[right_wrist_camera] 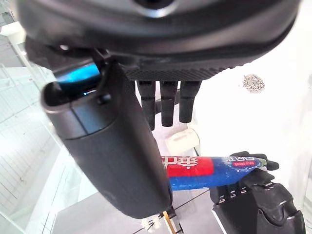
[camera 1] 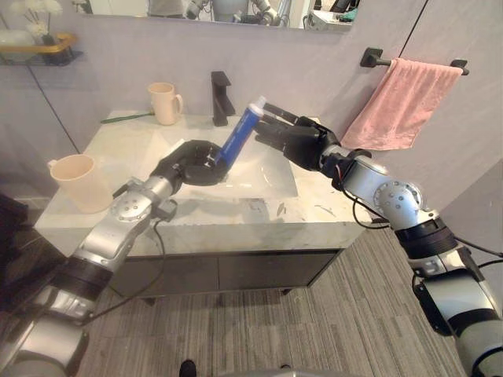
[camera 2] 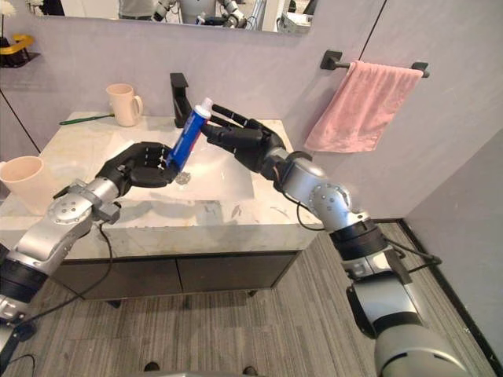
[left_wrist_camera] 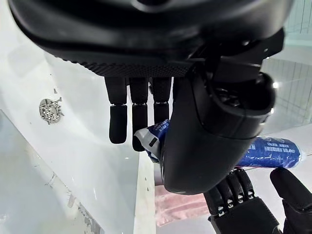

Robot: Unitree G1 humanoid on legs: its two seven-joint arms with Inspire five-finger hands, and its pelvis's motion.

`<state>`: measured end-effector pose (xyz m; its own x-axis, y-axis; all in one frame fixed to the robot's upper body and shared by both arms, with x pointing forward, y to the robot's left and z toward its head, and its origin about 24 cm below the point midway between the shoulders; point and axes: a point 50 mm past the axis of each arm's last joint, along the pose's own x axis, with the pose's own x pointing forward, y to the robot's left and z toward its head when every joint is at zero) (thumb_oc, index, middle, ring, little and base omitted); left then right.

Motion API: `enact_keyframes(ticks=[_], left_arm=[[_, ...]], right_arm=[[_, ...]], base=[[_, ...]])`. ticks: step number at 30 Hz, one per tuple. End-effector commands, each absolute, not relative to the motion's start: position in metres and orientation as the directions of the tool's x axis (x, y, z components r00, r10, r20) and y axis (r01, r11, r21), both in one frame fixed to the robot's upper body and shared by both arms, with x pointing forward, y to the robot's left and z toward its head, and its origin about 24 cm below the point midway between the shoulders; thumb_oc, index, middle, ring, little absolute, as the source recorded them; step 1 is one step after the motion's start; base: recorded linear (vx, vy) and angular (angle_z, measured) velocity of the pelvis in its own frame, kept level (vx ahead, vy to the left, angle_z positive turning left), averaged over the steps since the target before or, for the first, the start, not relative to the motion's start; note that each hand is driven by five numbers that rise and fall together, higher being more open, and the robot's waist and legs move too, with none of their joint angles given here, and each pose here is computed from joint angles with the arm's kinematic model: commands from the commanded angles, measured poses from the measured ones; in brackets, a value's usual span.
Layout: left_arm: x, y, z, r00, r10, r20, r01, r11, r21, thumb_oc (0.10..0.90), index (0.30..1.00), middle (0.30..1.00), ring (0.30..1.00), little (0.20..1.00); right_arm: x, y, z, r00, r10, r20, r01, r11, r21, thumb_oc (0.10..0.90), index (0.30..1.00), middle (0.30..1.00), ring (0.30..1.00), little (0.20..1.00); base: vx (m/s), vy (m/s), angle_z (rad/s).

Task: Organize the bathroom.

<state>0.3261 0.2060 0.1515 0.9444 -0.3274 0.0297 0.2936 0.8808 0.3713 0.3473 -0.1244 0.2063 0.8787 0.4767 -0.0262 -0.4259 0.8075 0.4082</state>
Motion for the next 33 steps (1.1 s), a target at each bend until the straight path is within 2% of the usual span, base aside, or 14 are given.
enact_keyframes(ticks=[1,3,4,5,6,33], left_arm=[[0.342,0.18,0.22,0.862,-0.42,0.285,0.284,0.865,0.413,0.4,0.3,0.3,0.3,0.3],[0.343,0.18,0.217,0.865,-0.425,0.266,0.294,0.859,0.419,0.4,0.3,0.3,0.3,0.3],[0.344,0.179,0.215,0.866,-0.432,0.251,0.303,0.853,0.424,0.4,0.3,0.3,0.3,0.3],[0.344,0.179,0.215,0.867,-0.433,0.248,0.304,0.852,0.426,0.4,0.3,0.3,0.3,0.3],[0.344,0.178,0.215,0.867,-0.436,0.241,0.307,0.849,0.43,0.4,0.3,0.3,0.3,0.3],[0.348,0.168,0.204,0.847,-0.519,0.115,0.416,0.782,0.465,0.4,0.3,0.3,0.3,0.3]], right_arm=[[0.352,-0.123,0.259,0.859,0.477,0.185,-0.51,0.772,0.38,0.593,0.589,0.589,0.589,0.589],[0.352,-0.122,0.26,0.86,0.475,0.186,-0.509,0.771,0.382,0.595,0.592,0.592,0.592,0.592],[0.353,-0.121,0.261,0.861,0.473,0.188,-0.508,0.772,0.382,0.69,0.735,0.735,0.735,0.735],[0.353,-0.121,0.261,0.861,0.473,0.188,-0.507,0.772,0.382,0.729,0.794,0.794,0.794,0.794],[0.353,-0.122,0.261,0.862,0.47,0.189,-0.505,0.773,0.382,0.8,0.9,0.9,0.9,0.9],[0.358,-0.121,0.266,0.869,0.456,0.192,-0.494,0.778,0.389,0.8,0.9,0.9,0.9,0.9]], base=[[0.0,0.0,0.0],[0.0,0.0,0.0],[0.0,0.0,0.0],[0.0,0.0,0.0],[0.0,0.0,0.0],[0.0,0.0,0.0]])
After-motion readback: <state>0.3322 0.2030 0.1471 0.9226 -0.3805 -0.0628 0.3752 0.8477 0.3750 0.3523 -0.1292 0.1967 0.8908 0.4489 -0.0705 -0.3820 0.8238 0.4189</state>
